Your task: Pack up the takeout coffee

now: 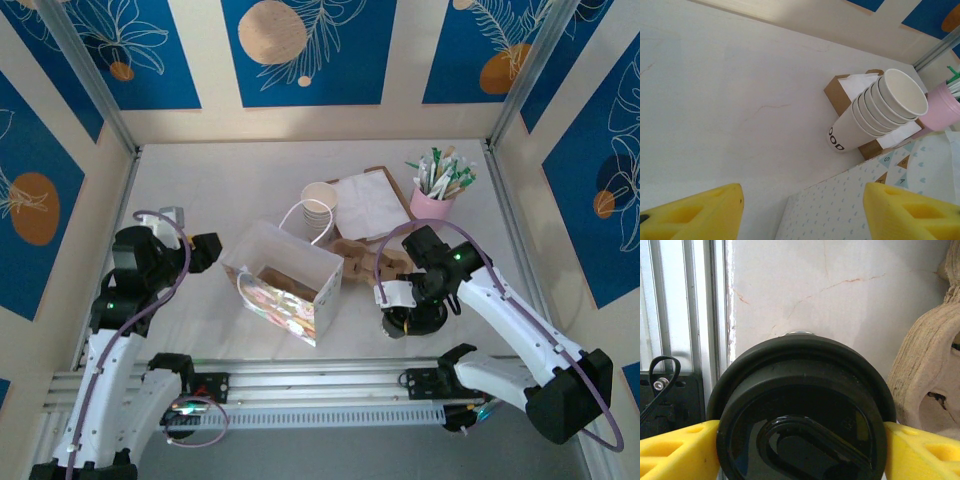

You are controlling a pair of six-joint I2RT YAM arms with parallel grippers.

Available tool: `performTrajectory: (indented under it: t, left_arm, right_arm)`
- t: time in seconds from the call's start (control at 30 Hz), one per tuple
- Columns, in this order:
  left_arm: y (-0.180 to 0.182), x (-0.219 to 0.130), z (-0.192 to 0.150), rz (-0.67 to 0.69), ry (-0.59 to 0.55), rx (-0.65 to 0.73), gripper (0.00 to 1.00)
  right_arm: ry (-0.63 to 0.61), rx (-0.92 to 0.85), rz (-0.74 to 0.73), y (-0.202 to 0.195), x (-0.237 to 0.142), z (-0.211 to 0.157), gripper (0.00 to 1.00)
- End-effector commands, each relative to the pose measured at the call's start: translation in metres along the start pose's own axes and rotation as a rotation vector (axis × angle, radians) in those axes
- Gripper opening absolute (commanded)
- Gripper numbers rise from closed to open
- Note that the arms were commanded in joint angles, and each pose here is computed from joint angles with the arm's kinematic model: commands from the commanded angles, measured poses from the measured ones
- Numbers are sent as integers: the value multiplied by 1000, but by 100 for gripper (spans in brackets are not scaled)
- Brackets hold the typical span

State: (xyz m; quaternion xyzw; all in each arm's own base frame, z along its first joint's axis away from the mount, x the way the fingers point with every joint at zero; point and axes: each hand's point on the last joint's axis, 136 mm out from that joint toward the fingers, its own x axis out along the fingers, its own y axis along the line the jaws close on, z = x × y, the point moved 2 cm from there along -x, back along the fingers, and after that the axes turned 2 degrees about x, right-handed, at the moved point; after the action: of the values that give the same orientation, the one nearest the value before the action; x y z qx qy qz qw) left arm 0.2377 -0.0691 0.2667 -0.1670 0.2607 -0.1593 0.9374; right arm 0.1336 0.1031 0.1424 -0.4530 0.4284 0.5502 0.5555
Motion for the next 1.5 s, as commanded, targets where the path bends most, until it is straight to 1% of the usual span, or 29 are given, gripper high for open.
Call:
performTrajectory:
  t: [0.0, 0.1, 0.2, 0.3, 0.37, 0.43, 0.47, 0.6, 0.77, 0.93, 1.07, 1.23, 1.4, 1.47]
  left_arm:
    - [1, -1, 2, 17, -7, 13, 64]
    - [4, -1, 3, 39, -3, 10, 64]
    - [6, -3, 5, 59, -3, 11, 64]
    - [8, -6, 8, 82, -10, 12, 65]
    - [8, -8, 10, 92, -14, 11, 65]
    - [9, -9, 13, 103, -16, 7, 65]
    - [10, -10, 14, 113, -17, 2, 65]
    - [20, -13, 20, 195, -23, -24, 65]
    - [39, -12, 22, 326, 9, -64, 65]
    - [47, 0, 20, 368, 61, -142, 66]
    - [53, 11, 13, 370, 70, -202, 66]
    - [55, 20, -3, 336, 81, -221, 66]
    - [63, 27, -19, 350, 96, -256, 66]
    - [64, 34, -28, 340, 125, -270, 66]
  right_arm:
    - [-7, 17, 47, 9, 5, 0, 79]
    - [10, 20, 59, 10, 7, -1, 80]
    - [15, 25, 65, 11, 8, 0, 84]
    - [13, 26, 72, 10, 8, 3, 84]
    - [9, 22, 73, 10, 7, 5, 81]
    - [6, 19, 68, 9, 6, 6, 72]
    - [4, 17, 63, 9, 5, 6, 70]
    - [-4, 13, 37, 6, -2, 9, 69]
    - [-53, 55, -38, -6, -28, 24, 70]
    - [-116, 78, -81, -7, -57, 40, 69]
    - [-187, 51, -140, 1, -83, 53, 69]
    - [-281, 24, -237, 13, -117, 64, 68]
    - [-309, -7, -326, 21, -140, 62, 67]
    - [-340, -14, -355, 22, -149, 65, 67]
